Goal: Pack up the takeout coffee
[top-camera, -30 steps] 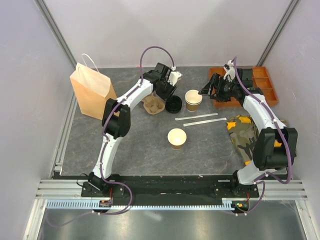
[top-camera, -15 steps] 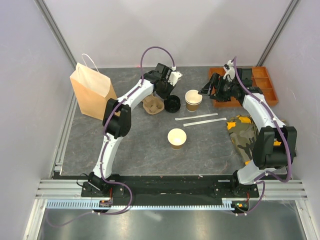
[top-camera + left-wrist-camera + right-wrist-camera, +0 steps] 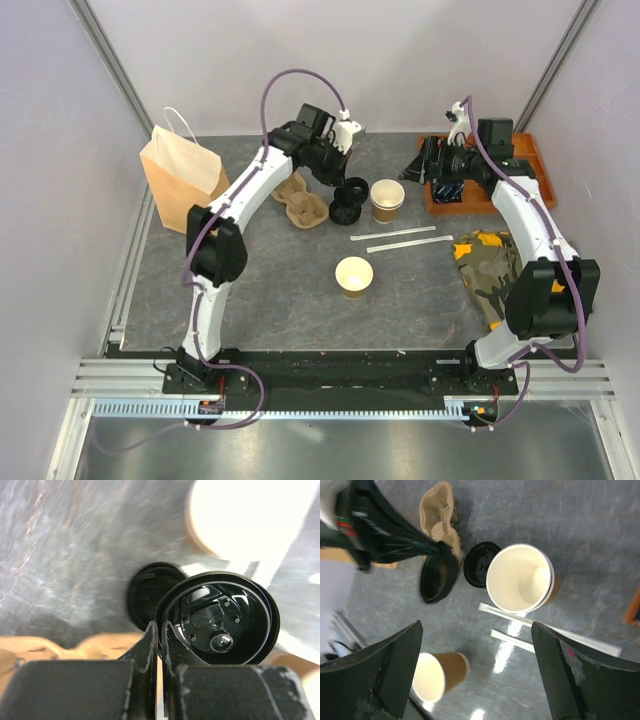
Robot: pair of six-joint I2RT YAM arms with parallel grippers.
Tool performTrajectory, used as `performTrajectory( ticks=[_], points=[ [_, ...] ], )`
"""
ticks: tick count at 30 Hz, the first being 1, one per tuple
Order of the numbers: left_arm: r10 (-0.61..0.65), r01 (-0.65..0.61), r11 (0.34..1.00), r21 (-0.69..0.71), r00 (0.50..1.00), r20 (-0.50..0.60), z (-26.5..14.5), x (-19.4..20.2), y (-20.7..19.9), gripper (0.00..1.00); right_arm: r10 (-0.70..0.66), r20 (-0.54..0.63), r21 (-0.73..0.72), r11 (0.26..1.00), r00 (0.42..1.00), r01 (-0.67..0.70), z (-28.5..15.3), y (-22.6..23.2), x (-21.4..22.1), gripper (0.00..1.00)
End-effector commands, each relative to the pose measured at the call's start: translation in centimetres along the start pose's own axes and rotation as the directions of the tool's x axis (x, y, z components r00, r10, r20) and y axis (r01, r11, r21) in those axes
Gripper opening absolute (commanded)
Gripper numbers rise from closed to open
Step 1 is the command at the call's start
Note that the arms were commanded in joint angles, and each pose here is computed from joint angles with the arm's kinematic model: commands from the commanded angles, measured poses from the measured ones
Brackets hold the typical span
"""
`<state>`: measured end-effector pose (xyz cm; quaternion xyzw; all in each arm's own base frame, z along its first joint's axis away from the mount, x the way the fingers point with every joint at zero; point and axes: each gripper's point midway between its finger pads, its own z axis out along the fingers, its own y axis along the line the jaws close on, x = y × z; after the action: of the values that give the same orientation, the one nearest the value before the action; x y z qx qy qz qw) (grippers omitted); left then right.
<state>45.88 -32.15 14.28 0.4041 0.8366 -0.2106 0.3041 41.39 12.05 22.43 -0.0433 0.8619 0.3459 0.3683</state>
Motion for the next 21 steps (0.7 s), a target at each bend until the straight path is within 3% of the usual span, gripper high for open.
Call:
performTrajectory(
  ticks=[1, 3, 6, 7, 9, 12, 13, 15, 16, 18, 20, 21],
  points=[
    [-0.057, 0.009, 0.954, 0.3, 0.987, 0.151, -10.0, -5.3, -8.6, 0.02, -0.384, 0.102, -0.077, 0.917, 0.918, 0.392, -4.7, 4.8, -3.4, 0.98],
    [-0.097, 0.019, 0.908, 0.418, 0.982, 0.165, -12.9, -5.6, -11.6, 0.02, -0.551, 0.168, -0.11, 0.813, 0.817, 0.572, -6.8, 7.0, -3.2, 0.98],
    [-0.189, 0.075, 0.771, 0.633, 0.975, 0.116, -16.4, -5.1, -16.1, 0.02, -0.699, 0.258, -0.126, 0.66, 0.667, 0.741, -9.7, 9.9, -2.1, 0.98],
    [-0.237, 0.124, 0.694, 0.709, 0.97, 0.062, -17.4, -4.6, -17.6, 0.02, -0.723, 0.276, -0.127, 0.626, 0.633, 0.769, -10.5, 10.6, -1.8, 0.98],
    [-0.242, 0.106, 0.635, 0.765, 0.968, 0.066, -19.8, -4.4, -19.4, 0.02, -0.799, 0.311, -0.159, 0.49, 0.515, 0.857, -12.7, 12.7, 0.2, 0.98],
    [-0.262, 0.115, 0.46, 0.88, 0.965, 0.011, -23.0, -3.1, -21.9, 0.02, -0.86, 0.341, -0.143, 0.353, 0.38, 0.925, -15.3, 14.5, 2.3, 0.98],
    [-0.267, 0.141, 0.375, 0.916, 0.963, -0.038, -23.9, -2.3, -22.6, 0.02, -0.87, 0.365, -0.112, 0.312, 0.331, 0.943, -16.7, 15.6, 2.9, 0.98],
    [-0.245, 0.114, 0.319, 0.941, 0.969, -0.034, -25.3, -1.4, -23.8, 0.02, -0.874, 0.398, -0.105, 0.256, 0.277, 0.961, -17.5, 16.3, 4.5, 0.98],
    [-0.235, 0.094, 0.285, 0.954, 0.972, -0.025, -26.1, -1.1, -24.2, 0.02, -0.877, 0.426, -0.083, 0.205, 0.221, 0.975, -18.5, 17.1, 5.7, 0.98],
    [-0.225, 0.089, 0.249, 0.964, 0.974, -0.031, -26.7, -0.5, -24.9, 0.02, -0.849, 0.503, -0.063, 0.149, 0.16, 0.987, -19.8, 19.0, 6.2, 0.98],
    [-0.212, 0.076, 0.206, 0.976, 0.977, -0.031, -27.6, -0.3, -25.5, 0.02, -0.792, 0.544, -0.109, 0.262, 0.278, 0.959, -20.6, 20.2, 6.9, 0.96],
    [-0.207, 0.069, 0.201, 0.977, 0.978, -0.026, -27.8, -0.3, -25.6, 0.02, -0.763, 0.607, -0.041, 0.249, 0.222, 0.968, -21.5, 21.7, 5.0, 0.93]
  ],
)
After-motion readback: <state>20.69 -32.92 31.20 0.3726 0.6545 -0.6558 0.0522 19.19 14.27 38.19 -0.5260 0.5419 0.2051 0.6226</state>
